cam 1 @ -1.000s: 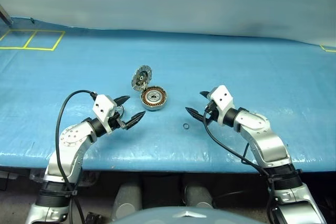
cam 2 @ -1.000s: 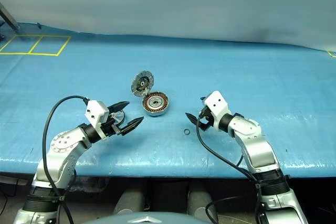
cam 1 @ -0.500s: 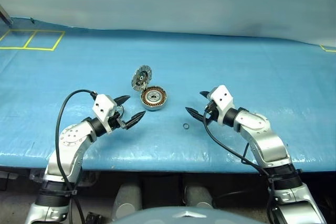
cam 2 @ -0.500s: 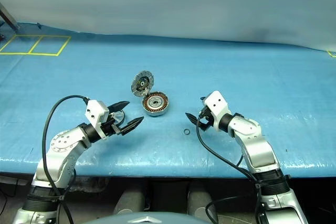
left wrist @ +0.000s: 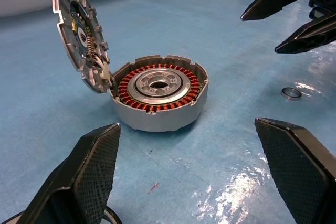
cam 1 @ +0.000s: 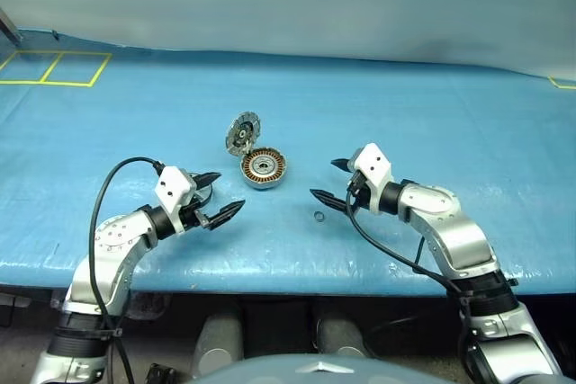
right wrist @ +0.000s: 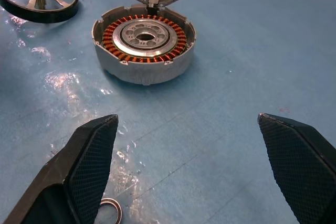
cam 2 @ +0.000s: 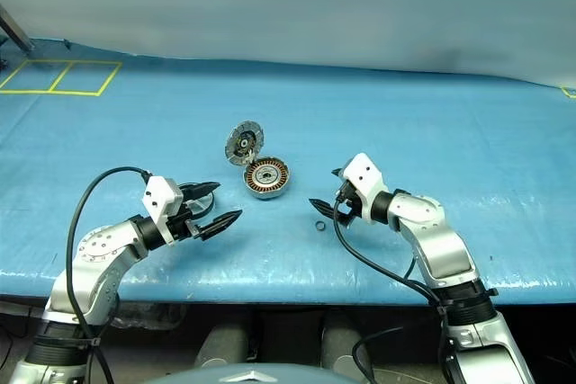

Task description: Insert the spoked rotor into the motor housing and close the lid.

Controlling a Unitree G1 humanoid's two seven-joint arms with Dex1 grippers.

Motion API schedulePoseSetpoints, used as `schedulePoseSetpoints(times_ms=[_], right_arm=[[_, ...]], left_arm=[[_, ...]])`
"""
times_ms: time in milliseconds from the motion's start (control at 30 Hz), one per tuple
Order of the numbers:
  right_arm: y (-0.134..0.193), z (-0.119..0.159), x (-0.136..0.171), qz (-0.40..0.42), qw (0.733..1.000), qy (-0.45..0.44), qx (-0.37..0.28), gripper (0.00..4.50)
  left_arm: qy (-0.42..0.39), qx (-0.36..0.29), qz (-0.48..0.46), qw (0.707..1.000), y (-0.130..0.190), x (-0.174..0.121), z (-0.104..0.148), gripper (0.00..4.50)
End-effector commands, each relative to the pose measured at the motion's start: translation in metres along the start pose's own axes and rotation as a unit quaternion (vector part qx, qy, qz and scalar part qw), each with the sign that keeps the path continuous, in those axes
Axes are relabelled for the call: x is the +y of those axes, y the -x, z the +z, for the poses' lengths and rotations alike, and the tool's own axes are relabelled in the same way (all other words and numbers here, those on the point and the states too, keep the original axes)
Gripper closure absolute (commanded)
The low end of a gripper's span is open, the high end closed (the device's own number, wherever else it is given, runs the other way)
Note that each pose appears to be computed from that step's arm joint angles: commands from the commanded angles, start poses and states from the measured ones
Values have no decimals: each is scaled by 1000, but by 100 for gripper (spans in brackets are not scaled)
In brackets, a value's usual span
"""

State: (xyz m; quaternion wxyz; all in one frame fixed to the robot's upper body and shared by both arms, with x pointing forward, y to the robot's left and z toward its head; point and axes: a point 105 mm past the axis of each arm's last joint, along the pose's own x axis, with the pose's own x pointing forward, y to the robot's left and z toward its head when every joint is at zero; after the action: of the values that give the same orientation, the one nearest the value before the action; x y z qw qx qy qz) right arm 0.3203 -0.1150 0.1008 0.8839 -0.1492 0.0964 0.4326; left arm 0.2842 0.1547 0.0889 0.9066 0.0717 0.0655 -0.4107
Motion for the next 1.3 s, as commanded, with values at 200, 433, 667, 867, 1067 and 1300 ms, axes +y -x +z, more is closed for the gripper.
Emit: schedulePoseSetpoints(times_ms=[200,433,667,867,1067,1300], right_arm=[[-1,17,7,33,998,46,-3,0],[-15,17,3,86,974,191,92,0],[-48,53,21,218,883,379,170,0],[-78,72,27,241,850,430,184,0],[-97,71,31,253,844,435,186,0],[-107,63,32,270,840,429,193,0]], left_arm=[[-32,-14,-16,999,0,-1,18,2],[-39,-2,-23,999,-1,-2,15,2],[-50,14,-32,998,-2,-4,12,2],[-48,16,-30,998,3,-7,10,2],[-41,11,-17,999,10,-7,9,2],[-35,10,-7,999,13,-10,6,2]])
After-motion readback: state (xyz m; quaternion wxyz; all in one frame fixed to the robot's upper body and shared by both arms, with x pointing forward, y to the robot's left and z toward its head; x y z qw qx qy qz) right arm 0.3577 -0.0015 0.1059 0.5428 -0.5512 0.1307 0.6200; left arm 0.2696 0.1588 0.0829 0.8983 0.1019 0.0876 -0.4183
